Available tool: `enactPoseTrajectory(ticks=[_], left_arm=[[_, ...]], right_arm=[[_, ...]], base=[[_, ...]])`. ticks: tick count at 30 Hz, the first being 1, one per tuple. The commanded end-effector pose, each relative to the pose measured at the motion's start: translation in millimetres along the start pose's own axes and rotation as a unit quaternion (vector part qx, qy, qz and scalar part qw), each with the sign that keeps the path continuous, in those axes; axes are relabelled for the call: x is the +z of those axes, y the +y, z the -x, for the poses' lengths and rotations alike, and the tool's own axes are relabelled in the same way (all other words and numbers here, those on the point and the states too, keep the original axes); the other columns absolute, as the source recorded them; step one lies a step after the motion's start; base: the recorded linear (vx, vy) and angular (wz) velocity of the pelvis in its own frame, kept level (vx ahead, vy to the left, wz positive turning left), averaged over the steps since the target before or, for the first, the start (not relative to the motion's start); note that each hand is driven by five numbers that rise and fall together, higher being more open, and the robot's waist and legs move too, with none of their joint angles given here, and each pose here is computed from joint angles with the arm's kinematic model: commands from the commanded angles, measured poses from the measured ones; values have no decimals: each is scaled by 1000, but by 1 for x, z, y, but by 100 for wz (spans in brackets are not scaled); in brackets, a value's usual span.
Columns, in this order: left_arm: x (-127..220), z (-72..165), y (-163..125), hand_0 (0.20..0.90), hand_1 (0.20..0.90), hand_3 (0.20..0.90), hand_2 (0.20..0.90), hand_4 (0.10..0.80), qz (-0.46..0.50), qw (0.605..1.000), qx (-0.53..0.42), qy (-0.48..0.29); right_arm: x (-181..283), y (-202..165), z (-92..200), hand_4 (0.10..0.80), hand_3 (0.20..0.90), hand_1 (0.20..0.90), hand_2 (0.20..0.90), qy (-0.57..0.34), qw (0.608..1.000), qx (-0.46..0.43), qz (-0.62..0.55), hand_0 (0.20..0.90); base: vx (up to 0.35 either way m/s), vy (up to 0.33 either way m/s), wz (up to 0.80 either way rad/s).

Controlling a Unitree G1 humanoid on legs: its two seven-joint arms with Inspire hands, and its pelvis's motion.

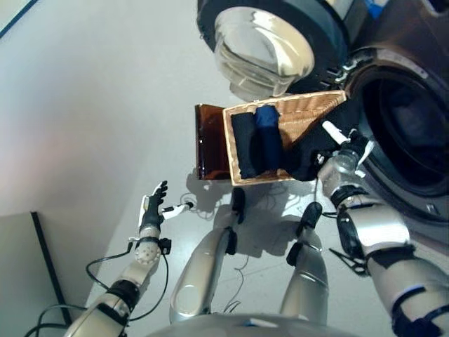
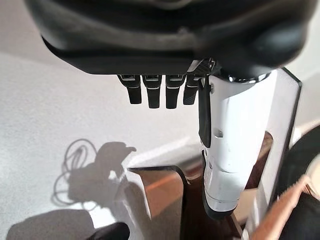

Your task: Pick up the clothes and place them into the washing machine

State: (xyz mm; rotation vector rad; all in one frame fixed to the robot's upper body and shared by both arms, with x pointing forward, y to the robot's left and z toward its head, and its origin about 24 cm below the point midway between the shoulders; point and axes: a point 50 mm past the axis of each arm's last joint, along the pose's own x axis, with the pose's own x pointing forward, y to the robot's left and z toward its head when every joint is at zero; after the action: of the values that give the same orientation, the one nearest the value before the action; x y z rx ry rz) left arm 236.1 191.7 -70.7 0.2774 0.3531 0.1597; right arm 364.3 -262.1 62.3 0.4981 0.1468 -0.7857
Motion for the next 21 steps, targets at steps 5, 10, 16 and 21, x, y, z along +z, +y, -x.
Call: enactPoseTrajectory(ticks=[5, 10, 16, 21], left_arm=[[-22, 15, -8, 900, 900, 900, 900, 800, 52, 998, -16, 39], [-37, 23, -12, 900, 900, 900, 900, 800, 71, 994, -26, 74], [-40, 26, -13, 900, 900, 900, 900, 800, 83, 993, -29, 81], [-45, 29, -10, 900, 900, 900, 900, 800, 83, 992, -28, 90]], right_arm=[[18, -7, 3, 300, 200, 200, 200, -53, 945, 17, -323, 200], [27, -12, 2, 300, 200, 200, 200, -75, 923, 4, -377, 200], [48, -5, 1, 300, 200, 200, 200, -99, 916, 18, -388, 200], [86, -1, -4, 300, 200, 200, 200, -137, 906, 21, -399, 200]], base=[[-11, 10, -13], [54, -4, -10], [35, -24, -9], [43, -38, -6]])
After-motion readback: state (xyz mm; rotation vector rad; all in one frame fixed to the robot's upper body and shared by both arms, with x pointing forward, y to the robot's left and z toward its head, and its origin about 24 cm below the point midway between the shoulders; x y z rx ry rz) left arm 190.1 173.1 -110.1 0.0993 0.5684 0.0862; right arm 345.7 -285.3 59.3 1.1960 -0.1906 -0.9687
